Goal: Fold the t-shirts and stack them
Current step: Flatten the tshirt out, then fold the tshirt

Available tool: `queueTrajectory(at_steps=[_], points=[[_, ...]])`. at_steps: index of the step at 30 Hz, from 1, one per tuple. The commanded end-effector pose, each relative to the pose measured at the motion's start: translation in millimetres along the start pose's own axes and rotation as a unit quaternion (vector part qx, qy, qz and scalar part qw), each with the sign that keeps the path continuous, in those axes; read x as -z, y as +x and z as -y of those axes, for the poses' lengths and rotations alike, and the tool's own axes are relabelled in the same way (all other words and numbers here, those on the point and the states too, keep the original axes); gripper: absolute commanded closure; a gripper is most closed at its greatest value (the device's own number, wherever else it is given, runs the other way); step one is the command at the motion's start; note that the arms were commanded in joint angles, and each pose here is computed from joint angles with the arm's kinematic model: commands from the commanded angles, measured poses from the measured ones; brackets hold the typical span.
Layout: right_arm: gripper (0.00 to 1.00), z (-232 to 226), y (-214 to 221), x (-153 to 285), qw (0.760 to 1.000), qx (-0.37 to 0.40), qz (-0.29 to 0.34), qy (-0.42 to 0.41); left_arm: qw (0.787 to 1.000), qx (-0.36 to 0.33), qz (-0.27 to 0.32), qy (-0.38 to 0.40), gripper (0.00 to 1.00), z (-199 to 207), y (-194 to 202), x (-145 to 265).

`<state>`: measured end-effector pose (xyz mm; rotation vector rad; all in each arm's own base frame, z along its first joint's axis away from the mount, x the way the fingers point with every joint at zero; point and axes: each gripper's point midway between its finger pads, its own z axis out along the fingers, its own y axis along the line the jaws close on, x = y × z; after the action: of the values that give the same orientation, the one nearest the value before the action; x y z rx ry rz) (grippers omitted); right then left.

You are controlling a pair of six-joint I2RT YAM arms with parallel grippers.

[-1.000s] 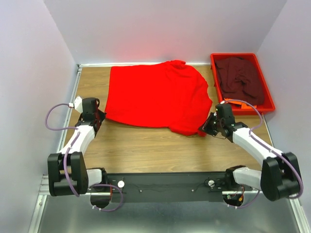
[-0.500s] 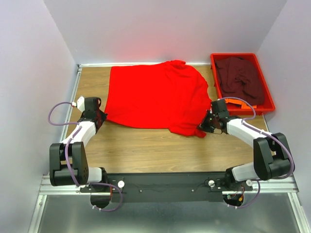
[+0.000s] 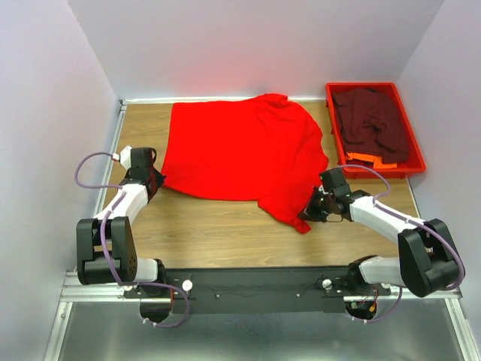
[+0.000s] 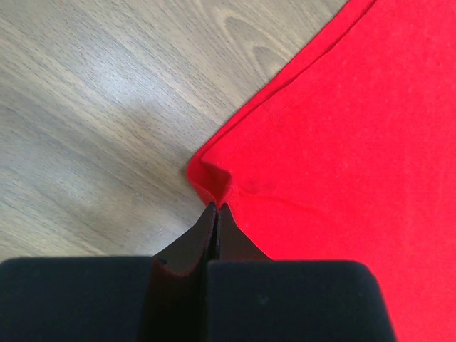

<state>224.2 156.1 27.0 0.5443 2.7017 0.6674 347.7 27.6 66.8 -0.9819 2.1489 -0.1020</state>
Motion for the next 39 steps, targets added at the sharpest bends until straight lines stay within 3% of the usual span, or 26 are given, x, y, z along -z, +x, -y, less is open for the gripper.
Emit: queueTrajectory(at_steps=[1,18,39], points=[[0.99,6.0,4.5,3.8,1.0,-0.001,-0.008,0.019,1.0,-0.015,0.015,-0.015,1.0,-3.1,-13.5,1.9],[0.99,-52.8,-120.1,-4.0,0.989,0.06,0.125,0.059,1.0,-0.004,-0.009,0.016,1.0,38.2,-20.8,-23.1],[0.99,-73.8,-197.8,-17.2,0.979,0.049,0.19,0.062,1.0,-0.001,-0.005,0.015,1.0,69.6,-43.0,-53.0]])
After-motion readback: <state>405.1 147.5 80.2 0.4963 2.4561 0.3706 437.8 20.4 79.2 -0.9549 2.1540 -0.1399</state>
